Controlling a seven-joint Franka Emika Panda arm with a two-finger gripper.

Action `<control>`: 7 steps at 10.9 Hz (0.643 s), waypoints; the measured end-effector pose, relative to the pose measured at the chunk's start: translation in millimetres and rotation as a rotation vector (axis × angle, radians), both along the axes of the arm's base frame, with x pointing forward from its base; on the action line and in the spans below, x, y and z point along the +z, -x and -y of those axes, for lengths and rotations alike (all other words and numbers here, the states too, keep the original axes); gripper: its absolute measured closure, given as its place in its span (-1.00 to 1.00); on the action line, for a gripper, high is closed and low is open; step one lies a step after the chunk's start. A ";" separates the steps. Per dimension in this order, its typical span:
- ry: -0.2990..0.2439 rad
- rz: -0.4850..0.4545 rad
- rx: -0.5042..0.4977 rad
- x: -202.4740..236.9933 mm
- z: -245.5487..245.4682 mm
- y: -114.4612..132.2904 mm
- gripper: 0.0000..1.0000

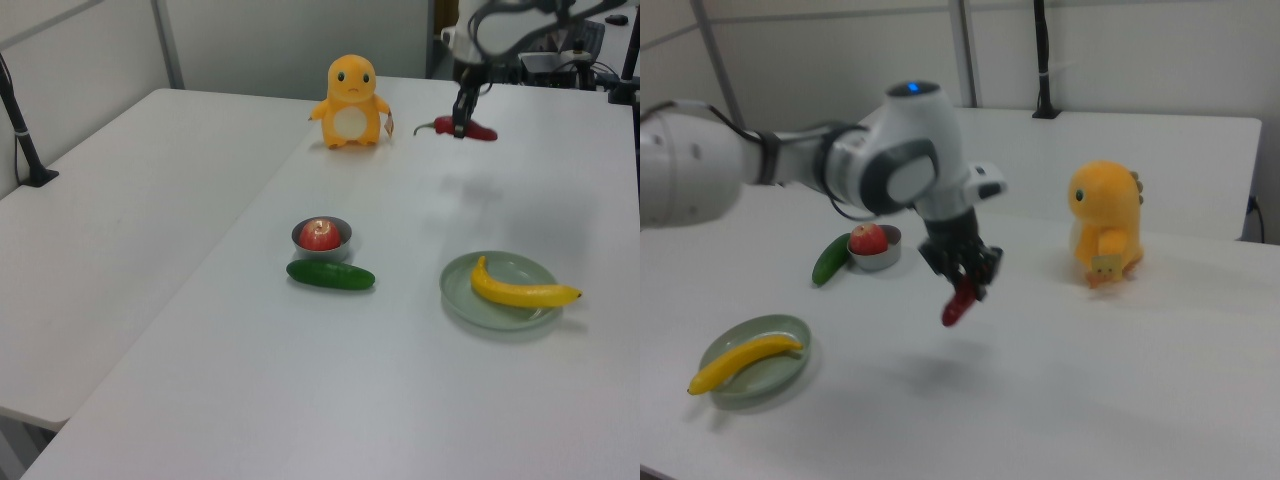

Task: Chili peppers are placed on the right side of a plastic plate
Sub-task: 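Lift the chili pepper and carry it toward the green plate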

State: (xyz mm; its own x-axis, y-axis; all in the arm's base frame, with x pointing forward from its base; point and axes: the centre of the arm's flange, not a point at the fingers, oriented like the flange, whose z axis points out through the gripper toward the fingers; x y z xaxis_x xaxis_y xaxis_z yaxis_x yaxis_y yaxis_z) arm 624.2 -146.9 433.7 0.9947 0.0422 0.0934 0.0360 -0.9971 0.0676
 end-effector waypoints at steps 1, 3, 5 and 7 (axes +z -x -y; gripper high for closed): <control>-0.020 -0.019 0.018 28.6 -17.5 10.8 0.24; -0.060 -0.113 0.064 78.0 -57.4 44.7 0.24; -0.117 -0.223 0.109 89.7 -93.3 70.0 0.24; -0.191 -0.307 0.126 76.9 -116.8 83.8 0.24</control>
State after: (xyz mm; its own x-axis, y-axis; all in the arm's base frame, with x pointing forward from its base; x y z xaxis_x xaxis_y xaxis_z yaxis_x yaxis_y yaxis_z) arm 540.4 -30.1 510.6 0.9658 0.1765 -0.1898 0.1486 -0.9771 -0.1523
